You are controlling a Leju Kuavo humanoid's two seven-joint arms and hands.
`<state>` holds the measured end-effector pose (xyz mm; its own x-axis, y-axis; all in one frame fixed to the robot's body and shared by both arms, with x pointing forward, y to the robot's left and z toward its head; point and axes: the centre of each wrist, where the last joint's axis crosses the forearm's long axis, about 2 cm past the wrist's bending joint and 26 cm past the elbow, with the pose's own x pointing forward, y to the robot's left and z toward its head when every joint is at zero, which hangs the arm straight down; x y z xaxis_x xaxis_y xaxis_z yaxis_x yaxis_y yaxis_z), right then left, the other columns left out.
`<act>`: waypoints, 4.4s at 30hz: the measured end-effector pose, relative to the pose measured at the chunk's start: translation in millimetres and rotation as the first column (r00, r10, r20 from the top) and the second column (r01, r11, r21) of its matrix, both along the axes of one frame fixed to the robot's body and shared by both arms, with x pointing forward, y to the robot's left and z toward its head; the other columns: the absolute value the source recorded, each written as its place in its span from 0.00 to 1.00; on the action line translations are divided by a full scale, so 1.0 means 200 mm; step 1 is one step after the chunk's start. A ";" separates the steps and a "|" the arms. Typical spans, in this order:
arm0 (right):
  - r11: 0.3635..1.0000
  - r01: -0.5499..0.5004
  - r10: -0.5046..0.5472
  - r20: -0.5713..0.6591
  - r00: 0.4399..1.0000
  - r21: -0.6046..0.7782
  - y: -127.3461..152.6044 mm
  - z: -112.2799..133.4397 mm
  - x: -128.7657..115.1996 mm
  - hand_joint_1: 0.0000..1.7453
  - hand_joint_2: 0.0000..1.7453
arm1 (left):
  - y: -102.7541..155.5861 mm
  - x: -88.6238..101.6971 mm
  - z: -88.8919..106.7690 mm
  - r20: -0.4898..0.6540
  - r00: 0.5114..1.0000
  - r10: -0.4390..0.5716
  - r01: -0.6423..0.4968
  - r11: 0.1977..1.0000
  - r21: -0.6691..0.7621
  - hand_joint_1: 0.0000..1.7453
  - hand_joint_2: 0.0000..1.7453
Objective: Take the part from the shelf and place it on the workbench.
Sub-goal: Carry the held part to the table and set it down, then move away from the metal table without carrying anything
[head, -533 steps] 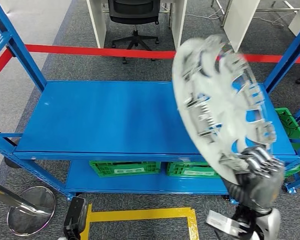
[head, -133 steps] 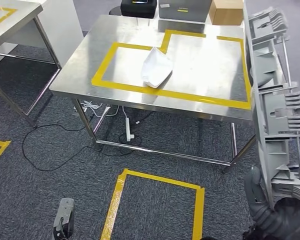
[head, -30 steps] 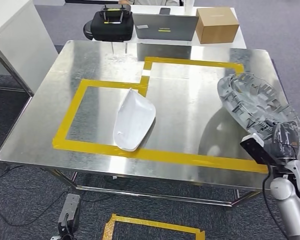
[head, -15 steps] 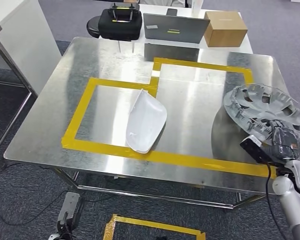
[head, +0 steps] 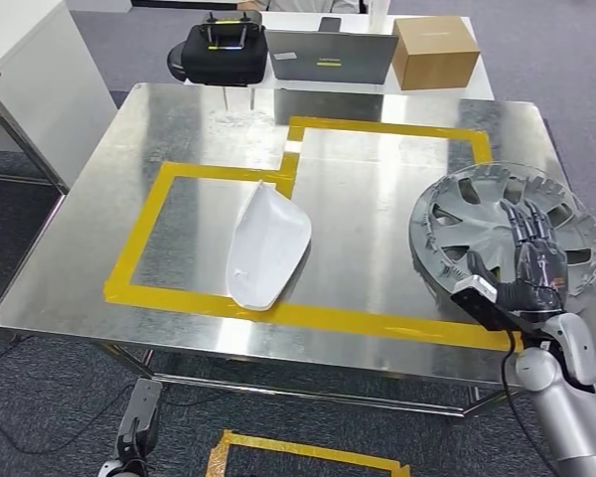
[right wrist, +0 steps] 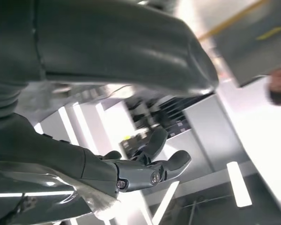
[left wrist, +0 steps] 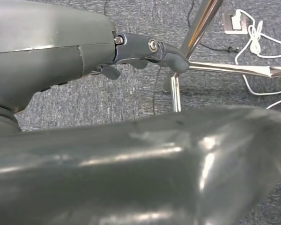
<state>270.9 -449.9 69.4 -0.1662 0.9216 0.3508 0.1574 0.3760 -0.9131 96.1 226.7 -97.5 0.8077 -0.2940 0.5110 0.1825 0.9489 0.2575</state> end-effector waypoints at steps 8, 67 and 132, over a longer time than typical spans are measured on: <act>0.872 -0.321 0.246 0.235 0.940 0.370 0.38 0.21 0.03 0.00 0.00 | 0.01 0.00 0.00 -0.007 1.000 -0.016 0.016 1.000 -0.008 0.00 0.00; 0.028 0.998 -0.062 -0.997 -0.055 -0.057 1.14 -0.88 -1.24 0.00 0.00 | 0.02 -0.26 -0.04 -0.086 0.983 0.163 -0.163 0.987 0.002 0.00 0.00; 0.455 0.890 -0.056 -0.998 0.039 0.009 1.11 -0.88 -1.19 0.00 0.00 | 0.02 -0.26 -0.04 -0.162 0.974 0.160 -0.152 0.987 0.058 0.00 0.00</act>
